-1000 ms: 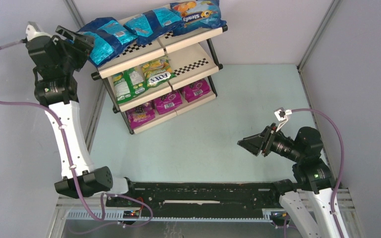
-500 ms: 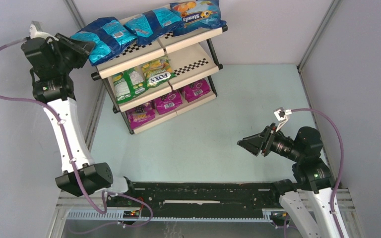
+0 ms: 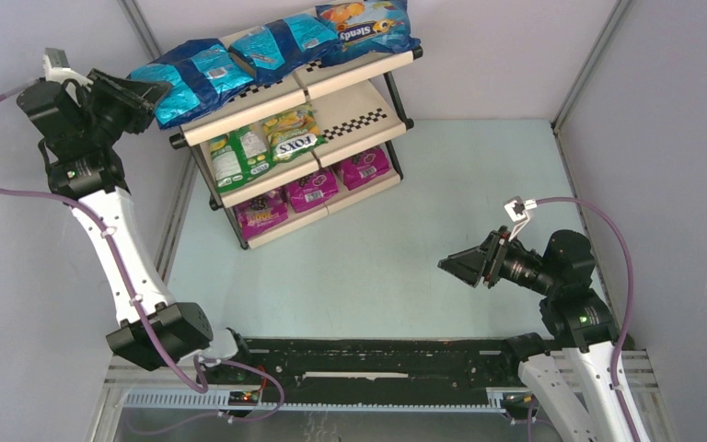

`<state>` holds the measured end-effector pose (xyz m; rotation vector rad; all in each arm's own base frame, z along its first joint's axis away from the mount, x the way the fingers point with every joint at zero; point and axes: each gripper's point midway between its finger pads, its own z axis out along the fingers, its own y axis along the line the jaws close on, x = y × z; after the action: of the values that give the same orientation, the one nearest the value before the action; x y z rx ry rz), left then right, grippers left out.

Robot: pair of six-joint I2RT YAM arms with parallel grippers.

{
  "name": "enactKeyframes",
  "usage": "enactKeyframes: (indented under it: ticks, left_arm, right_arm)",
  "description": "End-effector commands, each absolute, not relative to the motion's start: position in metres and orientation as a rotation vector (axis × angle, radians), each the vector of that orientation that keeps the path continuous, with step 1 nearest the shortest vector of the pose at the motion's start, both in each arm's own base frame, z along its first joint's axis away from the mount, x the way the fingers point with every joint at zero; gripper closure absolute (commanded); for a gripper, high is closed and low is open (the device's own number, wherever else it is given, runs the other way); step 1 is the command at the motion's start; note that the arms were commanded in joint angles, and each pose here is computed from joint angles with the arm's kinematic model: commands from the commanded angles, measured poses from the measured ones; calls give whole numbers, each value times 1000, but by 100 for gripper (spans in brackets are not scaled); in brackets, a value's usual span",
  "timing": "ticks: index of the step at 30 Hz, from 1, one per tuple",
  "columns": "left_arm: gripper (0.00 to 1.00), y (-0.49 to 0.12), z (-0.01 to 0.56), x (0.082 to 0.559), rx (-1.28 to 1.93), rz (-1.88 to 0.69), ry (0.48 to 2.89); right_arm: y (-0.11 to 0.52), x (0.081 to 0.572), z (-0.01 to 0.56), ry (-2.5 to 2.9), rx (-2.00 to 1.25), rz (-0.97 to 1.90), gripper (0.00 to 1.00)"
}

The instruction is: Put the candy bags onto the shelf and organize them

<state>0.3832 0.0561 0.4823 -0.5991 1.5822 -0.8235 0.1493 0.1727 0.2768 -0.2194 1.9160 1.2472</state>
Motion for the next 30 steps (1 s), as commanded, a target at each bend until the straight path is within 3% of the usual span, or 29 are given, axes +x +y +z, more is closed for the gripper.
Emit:
enactKeyframes:
  ticks: [1,9,17,23,27,30]
  left_arm:
    - [89,34,515,391,-452,-926,1562]
    - [83,19,506,419,-423,-915,1628]
    - [36,64,505,396,-551,-495,1645]
    - [9,90,512,366,-632,-275,1575]
    - [7,90,524,341,-654,-215,1520]
    - [4,56,543,321,-525,-242,1491]
  right_arm:
    - [172,147,282,1887,-227,1246,41]
    - [171,146,283,1885,-212,1243,41]
    - [172,148,283,1891,-206,1250,40]
    - [172,150,281,1901,-206,1247,40]
    - [171,151,279,1904,-199,1231,41]
    - [165,150,282,1901,-179,1190,40]
